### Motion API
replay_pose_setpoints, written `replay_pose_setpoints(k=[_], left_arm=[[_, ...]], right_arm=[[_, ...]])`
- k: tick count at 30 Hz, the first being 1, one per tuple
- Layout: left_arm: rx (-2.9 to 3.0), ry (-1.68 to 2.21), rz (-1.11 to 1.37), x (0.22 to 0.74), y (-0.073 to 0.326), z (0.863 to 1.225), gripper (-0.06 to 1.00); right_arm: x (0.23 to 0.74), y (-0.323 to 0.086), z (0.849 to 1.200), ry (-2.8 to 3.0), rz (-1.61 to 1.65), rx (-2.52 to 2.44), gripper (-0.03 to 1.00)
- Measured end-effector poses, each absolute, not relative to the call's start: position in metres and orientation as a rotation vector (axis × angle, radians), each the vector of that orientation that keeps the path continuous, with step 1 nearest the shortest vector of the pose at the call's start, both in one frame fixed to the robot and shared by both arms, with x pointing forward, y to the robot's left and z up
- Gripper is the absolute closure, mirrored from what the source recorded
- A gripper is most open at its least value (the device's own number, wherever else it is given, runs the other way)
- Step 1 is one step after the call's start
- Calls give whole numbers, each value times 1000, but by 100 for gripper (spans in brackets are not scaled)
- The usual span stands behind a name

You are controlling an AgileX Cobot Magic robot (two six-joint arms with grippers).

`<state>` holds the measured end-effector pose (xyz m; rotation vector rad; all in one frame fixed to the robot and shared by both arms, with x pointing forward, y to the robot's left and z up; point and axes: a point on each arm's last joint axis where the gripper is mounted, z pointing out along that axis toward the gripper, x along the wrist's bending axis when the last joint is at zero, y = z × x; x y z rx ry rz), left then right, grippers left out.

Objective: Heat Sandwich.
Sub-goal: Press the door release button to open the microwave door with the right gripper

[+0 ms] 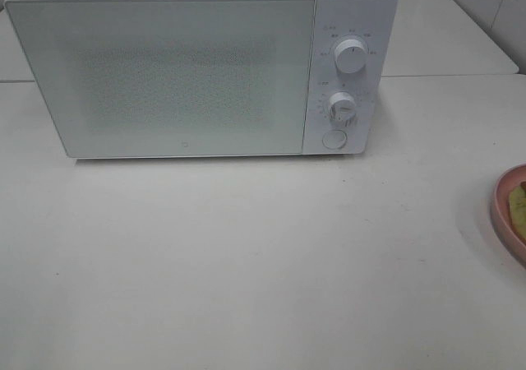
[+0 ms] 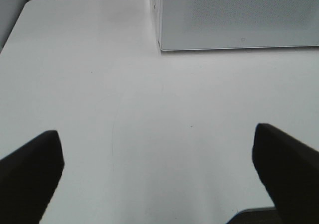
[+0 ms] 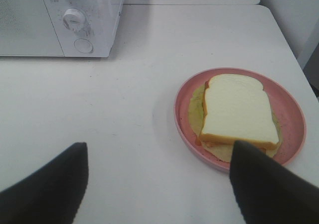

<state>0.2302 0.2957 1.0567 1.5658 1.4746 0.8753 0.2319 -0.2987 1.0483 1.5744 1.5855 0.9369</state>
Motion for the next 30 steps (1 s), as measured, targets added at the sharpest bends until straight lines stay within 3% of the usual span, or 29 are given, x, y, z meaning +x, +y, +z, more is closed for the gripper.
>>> replay_pose_setpoints(k=[22,30], left_arm=[[1566,1475,875,230,296,1057,-3],[1566,1475,875,230,296,1057,-3]], right_arm=[[231,-297,1056,1583,971,1572,21],[254,-296,1066,1602,952,1595,21]])
